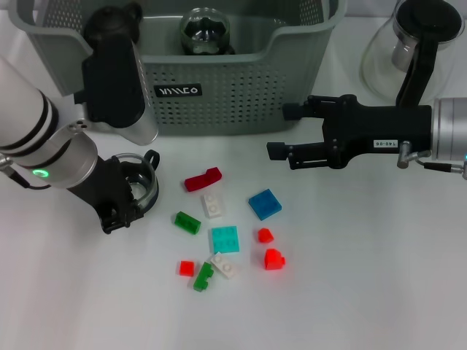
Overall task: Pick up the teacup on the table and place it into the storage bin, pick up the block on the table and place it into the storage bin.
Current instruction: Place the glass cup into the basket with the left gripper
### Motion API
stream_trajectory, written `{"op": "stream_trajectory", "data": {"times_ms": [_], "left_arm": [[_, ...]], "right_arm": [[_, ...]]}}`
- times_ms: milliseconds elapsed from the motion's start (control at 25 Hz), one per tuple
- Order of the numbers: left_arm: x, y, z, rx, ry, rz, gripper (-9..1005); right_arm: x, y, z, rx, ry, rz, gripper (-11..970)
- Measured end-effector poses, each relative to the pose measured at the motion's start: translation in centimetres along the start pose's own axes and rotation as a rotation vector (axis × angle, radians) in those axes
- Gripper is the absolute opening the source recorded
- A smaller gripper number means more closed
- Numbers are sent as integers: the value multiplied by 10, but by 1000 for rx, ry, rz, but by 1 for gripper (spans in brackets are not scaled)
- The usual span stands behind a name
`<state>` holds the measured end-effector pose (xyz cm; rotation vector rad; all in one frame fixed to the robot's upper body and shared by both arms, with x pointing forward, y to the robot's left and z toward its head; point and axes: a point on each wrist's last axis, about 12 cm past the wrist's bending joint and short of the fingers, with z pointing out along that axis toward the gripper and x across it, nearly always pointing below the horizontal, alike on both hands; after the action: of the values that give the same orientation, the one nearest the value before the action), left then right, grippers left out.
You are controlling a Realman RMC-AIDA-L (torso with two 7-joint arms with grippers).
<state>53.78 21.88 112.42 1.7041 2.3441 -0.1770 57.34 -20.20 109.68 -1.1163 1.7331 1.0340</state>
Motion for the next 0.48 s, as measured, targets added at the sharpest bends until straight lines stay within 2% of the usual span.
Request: {"op": "stream_trajectory", "data": {"times_ms": [80,280,360,400,480], "left_arm": [[-1,-1,-3,2,0,3,54],[-3,-4,-20,24,-41,-18,34],[-2,-5,-39,62,-126,-67,34],[-2,-5,-39,62,-126,-67,34],[3,-2,-60,101,-261,-129,34]], "right_arm": [[0,0,0,-2,0,0,868],[0,2,0,-14,-2,0,869],[0,3,-1,-26,-3,0,869],[0,3,-2,-33,-2,-1,869],[1,4,-6,-38,0,2,869]]}}
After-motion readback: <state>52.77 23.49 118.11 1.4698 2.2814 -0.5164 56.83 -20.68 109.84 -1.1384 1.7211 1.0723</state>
